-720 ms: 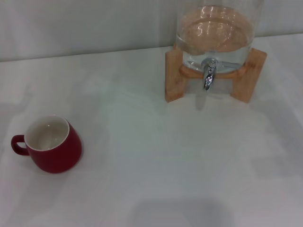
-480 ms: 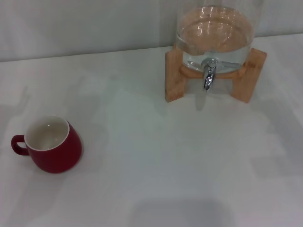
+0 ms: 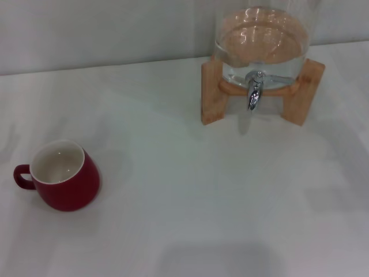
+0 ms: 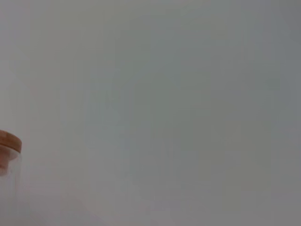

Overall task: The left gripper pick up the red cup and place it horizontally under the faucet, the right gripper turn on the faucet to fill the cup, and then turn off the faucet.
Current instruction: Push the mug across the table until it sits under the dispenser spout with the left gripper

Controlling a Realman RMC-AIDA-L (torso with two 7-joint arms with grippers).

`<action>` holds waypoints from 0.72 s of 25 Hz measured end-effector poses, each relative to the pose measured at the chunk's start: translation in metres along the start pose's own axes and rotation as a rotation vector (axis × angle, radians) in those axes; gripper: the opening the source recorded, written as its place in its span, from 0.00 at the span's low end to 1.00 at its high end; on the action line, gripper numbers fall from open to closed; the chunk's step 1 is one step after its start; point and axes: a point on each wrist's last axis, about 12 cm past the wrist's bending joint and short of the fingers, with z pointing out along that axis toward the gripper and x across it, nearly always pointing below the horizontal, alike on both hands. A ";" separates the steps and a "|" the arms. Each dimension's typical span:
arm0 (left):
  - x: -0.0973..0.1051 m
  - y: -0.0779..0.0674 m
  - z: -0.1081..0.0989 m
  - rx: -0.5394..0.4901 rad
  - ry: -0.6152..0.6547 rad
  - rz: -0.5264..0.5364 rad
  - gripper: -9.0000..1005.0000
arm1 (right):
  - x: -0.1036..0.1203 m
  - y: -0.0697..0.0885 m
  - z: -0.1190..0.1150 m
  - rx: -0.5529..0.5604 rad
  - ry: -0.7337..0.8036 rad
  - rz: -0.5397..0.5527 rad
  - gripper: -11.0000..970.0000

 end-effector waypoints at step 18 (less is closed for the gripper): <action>0.026 -0.009 -0.063 0.062 0.194 -0.008 0.88 | 0.003 0.012 0.025 -0.032 0.024 0.004 0.63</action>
